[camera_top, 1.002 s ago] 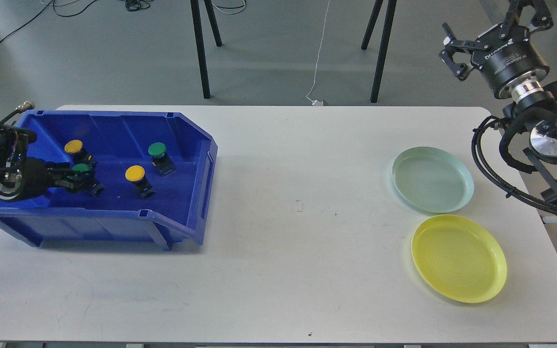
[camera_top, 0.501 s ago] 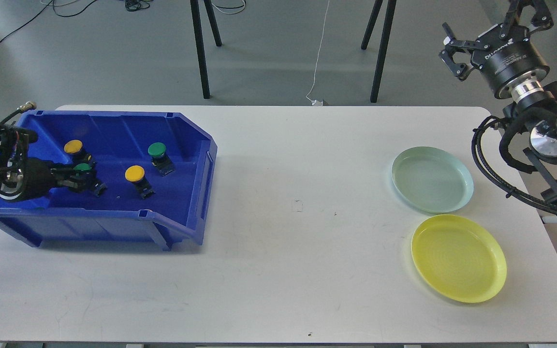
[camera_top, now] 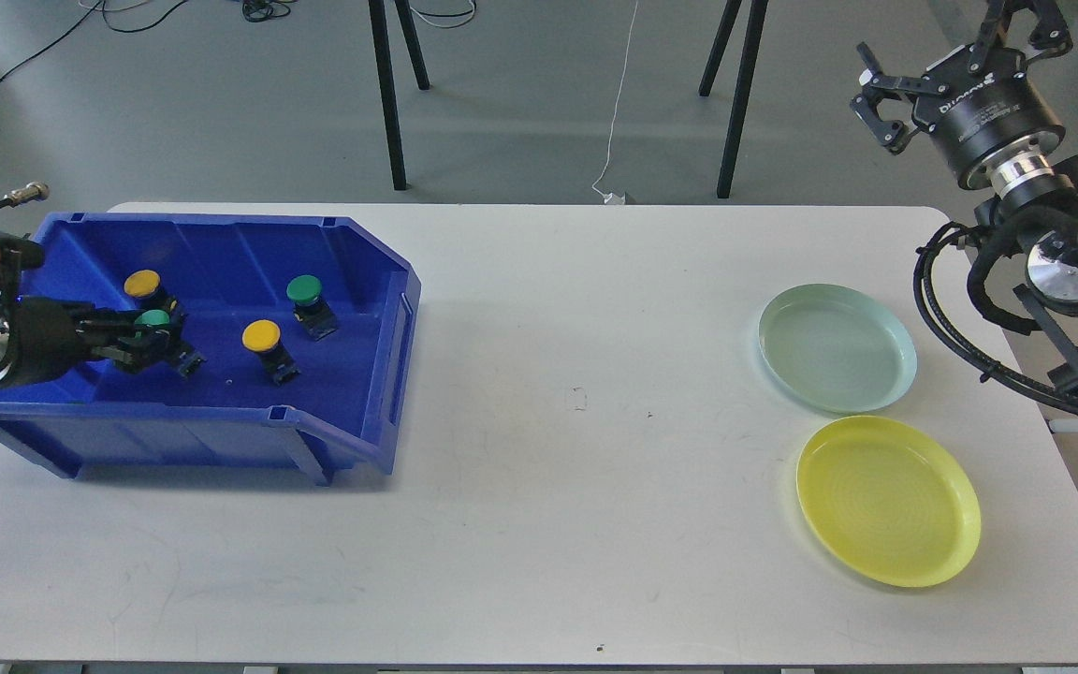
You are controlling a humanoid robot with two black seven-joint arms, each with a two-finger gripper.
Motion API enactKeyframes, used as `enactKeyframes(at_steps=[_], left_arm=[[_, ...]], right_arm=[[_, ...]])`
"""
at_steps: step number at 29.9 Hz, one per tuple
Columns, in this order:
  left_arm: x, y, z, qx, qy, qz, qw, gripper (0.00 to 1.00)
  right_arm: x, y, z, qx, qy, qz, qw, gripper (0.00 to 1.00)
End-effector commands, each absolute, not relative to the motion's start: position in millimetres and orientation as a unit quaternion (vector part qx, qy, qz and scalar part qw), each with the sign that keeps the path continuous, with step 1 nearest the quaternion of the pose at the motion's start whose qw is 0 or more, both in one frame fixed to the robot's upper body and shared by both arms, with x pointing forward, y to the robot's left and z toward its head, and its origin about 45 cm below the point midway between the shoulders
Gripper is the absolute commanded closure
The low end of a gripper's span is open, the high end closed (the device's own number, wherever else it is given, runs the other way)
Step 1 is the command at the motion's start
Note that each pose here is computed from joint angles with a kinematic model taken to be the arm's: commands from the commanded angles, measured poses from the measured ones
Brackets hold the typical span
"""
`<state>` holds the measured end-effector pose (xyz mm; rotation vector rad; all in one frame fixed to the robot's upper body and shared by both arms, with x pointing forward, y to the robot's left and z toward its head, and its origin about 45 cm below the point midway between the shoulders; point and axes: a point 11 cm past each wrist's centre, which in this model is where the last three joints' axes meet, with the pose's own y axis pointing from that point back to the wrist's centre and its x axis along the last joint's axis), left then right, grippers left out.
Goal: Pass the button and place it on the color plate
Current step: 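Grasp the green-capped button in the bin with the left gripper, then lift the green button and carry it toward the right gripper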
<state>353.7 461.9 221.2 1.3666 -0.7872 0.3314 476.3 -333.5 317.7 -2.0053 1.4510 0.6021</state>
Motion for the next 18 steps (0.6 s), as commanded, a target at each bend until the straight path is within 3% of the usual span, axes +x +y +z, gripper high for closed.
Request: enactKeyframes(at_steps=[1,8,15,18], left_arm=[[349,457,253,0.6,-0.378,0.147,0.689,0.64],[343,434,334,0.554,-0.43,0.169,0.692,0.63],[361,384,407,0.435,-0.455,0.236,0.74,0.63],[379,336,419,0.352,-0.469,0.248,0.771,0.64]], right_arm=[[476,-333,318,-0.753,0.544,0.226,0.293,0.01],[476,-334,319,-0.754,0.544,0.224,0.293,0.01],[470,-355,340,-0.761,0.549,0.195,0.285,0.01],[465,-368,353,-0.764,0.554,0.179,0.278,0.01]])
